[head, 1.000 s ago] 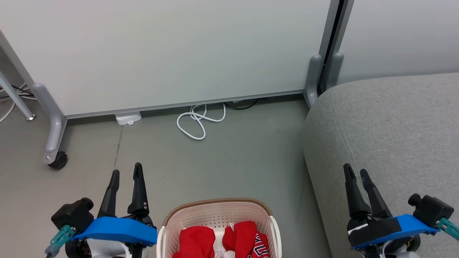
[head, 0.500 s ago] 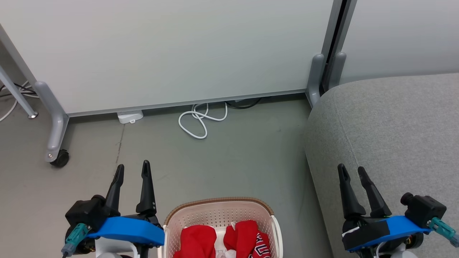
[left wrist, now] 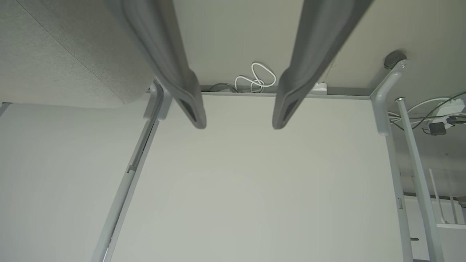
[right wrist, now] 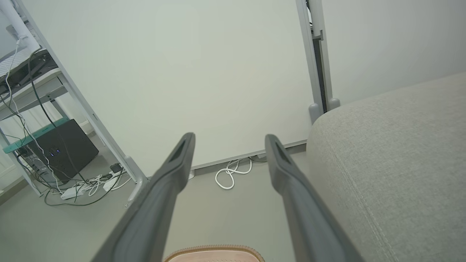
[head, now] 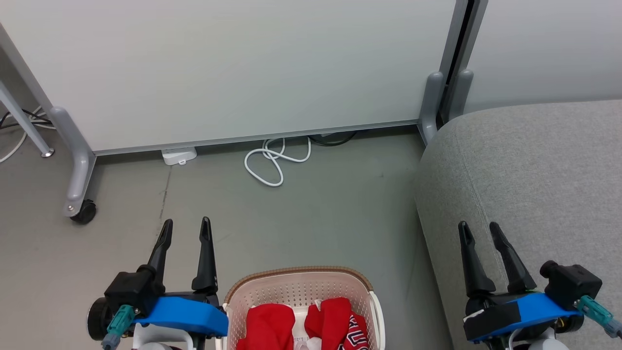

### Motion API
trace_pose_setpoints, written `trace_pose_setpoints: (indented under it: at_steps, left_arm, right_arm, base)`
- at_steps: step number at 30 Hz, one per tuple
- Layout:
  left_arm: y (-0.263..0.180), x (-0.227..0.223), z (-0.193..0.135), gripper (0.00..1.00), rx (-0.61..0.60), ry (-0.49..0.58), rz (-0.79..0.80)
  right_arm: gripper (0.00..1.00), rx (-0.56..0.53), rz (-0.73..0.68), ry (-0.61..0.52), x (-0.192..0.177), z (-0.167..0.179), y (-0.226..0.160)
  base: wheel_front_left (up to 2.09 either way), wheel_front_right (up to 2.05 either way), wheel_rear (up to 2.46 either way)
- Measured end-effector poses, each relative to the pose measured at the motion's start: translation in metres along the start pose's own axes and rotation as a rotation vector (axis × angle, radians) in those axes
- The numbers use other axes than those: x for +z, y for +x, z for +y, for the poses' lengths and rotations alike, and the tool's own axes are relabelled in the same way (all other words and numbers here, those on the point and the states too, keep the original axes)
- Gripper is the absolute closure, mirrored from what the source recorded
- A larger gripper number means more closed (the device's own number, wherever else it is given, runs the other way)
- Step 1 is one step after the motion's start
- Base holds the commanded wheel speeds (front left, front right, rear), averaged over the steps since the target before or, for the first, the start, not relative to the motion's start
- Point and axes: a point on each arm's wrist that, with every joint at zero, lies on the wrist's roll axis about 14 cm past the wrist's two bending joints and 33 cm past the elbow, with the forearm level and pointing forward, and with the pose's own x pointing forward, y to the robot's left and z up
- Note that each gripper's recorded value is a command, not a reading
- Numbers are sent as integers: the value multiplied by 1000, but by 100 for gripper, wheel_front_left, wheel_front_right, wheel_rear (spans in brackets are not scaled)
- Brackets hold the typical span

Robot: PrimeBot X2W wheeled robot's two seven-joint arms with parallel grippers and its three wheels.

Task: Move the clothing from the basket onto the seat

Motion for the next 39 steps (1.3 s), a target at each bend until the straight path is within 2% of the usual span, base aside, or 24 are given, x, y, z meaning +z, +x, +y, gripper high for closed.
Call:
trace_pose_setpoints:
  at_steps: [31,39]
  left_arm:
    - [-5,0,-7,0,-50,194,-31]
    - [-5,-1,-7,0,-51,196,-28]
  right_arm:
    - [0,69,-23,-227,1,12,2]
    - [0,74,-23,-232,0,13,2]
  base:
    - [0,0,0]
    - [0,0,0]
